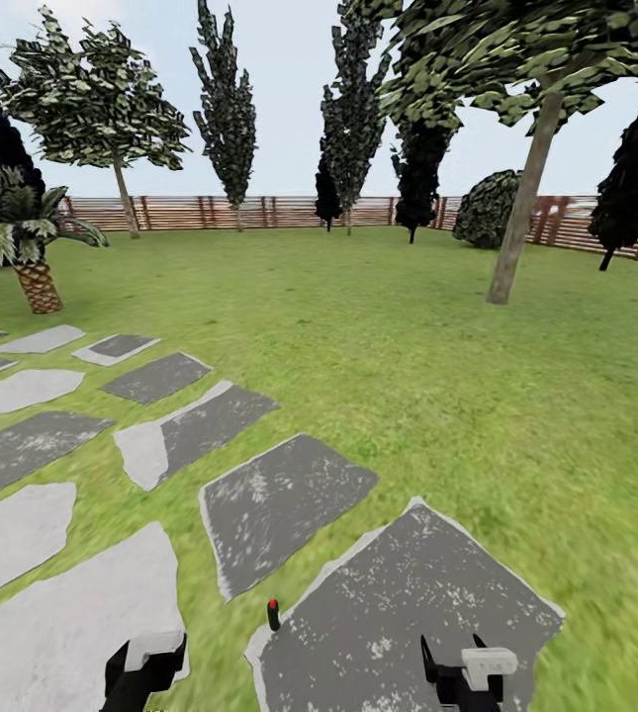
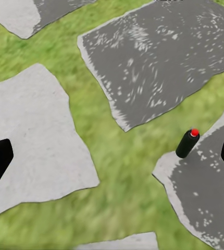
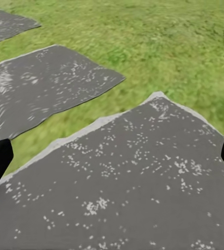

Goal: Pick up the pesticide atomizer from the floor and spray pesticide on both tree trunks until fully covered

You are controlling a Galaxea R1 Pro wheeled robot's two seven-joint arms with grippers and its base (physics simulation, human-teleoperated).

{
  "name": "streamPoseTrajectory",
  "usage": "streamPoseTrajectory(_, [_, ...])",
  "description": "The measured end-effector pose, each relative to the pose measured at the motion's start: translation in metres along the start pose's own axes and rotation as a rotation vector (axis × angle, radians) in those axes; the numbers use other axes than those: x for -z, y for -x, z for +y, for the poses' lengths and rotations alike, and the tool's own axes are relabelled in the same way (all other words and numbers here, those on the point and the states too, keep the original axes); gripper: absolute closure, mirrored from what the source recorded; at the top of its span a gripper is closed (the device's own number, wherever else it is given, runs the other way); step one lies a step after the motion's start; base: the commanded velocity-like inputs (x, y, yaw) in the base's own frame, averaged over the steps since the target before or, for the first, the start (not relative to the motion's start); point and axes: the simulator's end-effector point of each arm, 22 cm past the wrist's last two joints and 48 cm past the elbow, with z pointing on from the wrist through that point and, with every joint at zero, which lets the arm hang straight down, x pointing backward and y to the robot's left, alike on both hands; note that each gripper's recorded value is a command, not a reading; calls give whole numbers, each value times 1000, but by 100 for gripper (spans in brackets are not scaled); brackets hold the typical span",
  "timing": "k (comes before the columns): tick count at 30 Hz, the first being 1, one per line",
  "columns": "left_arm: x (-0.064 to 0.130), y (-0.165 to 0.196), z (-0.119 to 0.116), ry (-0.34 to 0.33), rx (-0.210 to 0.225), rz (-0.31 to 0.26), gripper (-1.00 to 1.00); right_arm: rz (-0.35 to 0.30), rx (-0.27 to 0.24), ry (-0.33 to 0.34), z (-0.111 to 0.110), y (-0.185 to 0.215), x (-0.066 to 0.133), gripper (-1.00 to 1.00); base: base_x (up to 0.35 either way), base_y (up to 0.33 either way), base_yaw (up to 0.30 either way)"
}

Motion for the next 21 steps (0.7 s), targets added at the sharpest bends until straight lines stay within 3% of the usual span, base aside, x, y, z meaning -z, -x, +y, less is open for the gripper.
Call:
streamPoseTrajectory(5, [0, 1, -1, -1, 2, -3, -100, 0, 0, 1, 0, 0, 0, -100, 111, -276, 232])
streamPoseTrajectory(14, [0, 1, -1, 0, 3, -5, -100, 0, 3, 7, 3, 0, 0, -100, 12, -276, 20])
streamPoseTrajectory(17, [0, 1, -4, -6, -1, -5, -100, -31, -3, 5, 4, 15, -7, -100, 0, -276, 0])
streamPoseTrajectory(21, [-1, 6, -7, -13, -6, -17, -100, -109, -1, 6, 3, 61, -34, -100, 4, -275, 0])
